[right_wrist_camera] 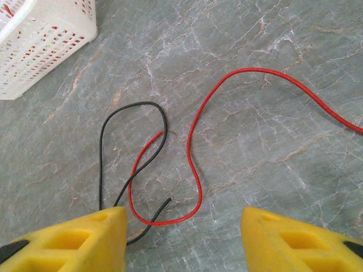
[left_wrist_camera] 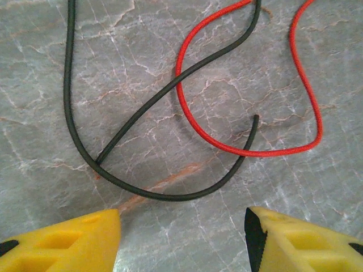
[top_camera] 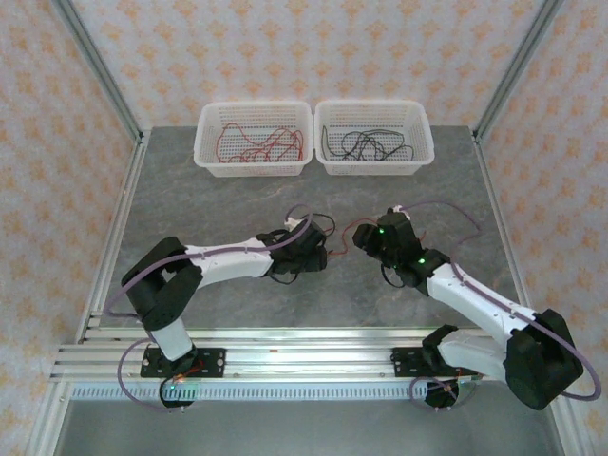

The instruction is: Untangle the cables

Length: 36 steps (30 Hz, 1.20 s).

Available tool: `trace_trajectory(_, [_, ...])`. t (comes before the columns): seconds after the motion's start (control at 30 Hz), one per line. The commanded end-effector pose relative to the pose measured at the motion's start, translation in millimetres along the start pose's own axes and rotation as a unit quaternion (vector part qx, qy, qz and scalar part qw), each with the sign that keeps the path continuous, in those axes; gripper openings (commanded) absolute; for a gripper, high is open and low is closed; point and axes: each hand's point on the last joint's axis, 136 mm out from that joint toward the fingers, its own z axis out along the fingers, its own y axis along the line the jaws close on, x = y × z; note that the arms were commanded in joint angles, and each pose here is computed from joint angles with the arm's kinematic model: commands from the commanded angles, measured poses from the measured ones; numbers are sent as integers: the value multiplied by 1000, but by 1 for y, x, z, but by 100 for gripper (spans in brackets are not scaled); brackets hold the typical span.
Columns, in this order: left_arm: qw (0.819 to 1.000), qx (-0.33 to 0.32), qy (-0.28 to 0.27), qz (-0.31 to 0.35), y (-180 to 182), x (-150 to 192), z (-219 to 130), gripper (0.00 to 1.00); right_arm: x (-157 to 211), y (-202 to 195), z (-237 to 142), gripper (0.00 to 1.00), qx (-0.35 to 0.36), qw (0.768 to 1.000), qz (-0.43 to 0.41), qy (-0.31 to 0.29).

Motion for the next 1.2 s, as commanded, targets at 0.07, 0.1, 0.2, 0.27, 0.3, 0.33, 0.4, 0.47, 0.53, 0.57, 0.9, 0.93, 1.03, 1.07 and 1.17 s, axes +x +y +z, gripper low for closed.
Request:
trace_trajectory(0.07, [999, -25, -21, -19, 4, -14, 12, 62, 1, -6, -3, 55, 2, 1000, -9, -4])
trace_trajectory(0.1, [999, -33, -20, -16, 6, -14, 15, 62, 1, -6, -4, 55, 2, 1000, -9, -5])
trace_trajectory(0.2, [999, -52, -14, -5, 9, -15, 24, 62, 1, -7, -3, 55, 2, 1000, -10, -5])
trace_trajectory(0.27, [998, -58, -14, -4, 11, -16, 30, 62, 2, -7, -3, 55, 1, 1000, -10, -4])
trace_trajectory(0.3, [998, -58, -17, -5, 12, -17, 32, 62, 2, -7, -3, 55, 1, 1000, -10, -4])
trace_trajectory(0.33, [998, -59, -22, -7, 13, -20, 34, 62, 3, -7, -3, 55, 1, 1000, -9, -5])
trace_trajectory(0.4, [997, -67, -35, -8, 17, -29, 38, 62, 4, -8, -3, 55, 0, 1000, -9, -4])
trace_trajectory(0.47, [995, -82, -58, -8, 23, -44, 35, 62, 4, -8, -3, 55, 1, 1000, -9, -2])
trace_trajectory(0.53, [991, -112, -67, -3, 40, -54, 44, 62, 4, -8, -3, 55, 0, 1000, -10, -2])
trace_trajectory(0.57, [990, -122, -76, -2, 47, -66, 44, 62, 5, -8, -3, 55, 1, 1000, -10, -1])
trace_trajectory(0.9, [979, -142, -142, 25, 68, -162, 47, 61, 4, -7, -4, 55, 1, 1000, -3, 2])
trace_trajectory(0.93, [979, -141, -147, 25, 67, -167, 45, 61, 4, -7, -5, 55, 1, 1000, -3, 2])
trace_trajectory(1.03, [979, -131, -152, 20, 63, -171, 39, 61, 2, -7, -7, 55, 3, 1000, 0, -2])
trace_trajectory(1.07, [980, -127, -150, 15, 62, -170, 37, 61, 1, -6, -7, 55, 2, 1000, -1, -2])
trace_trajectory(1.17, [983, -103, -149, -5, 58, -165, 30, 61, 1, -4, -7, 55, 0, 1000, -3, 0])
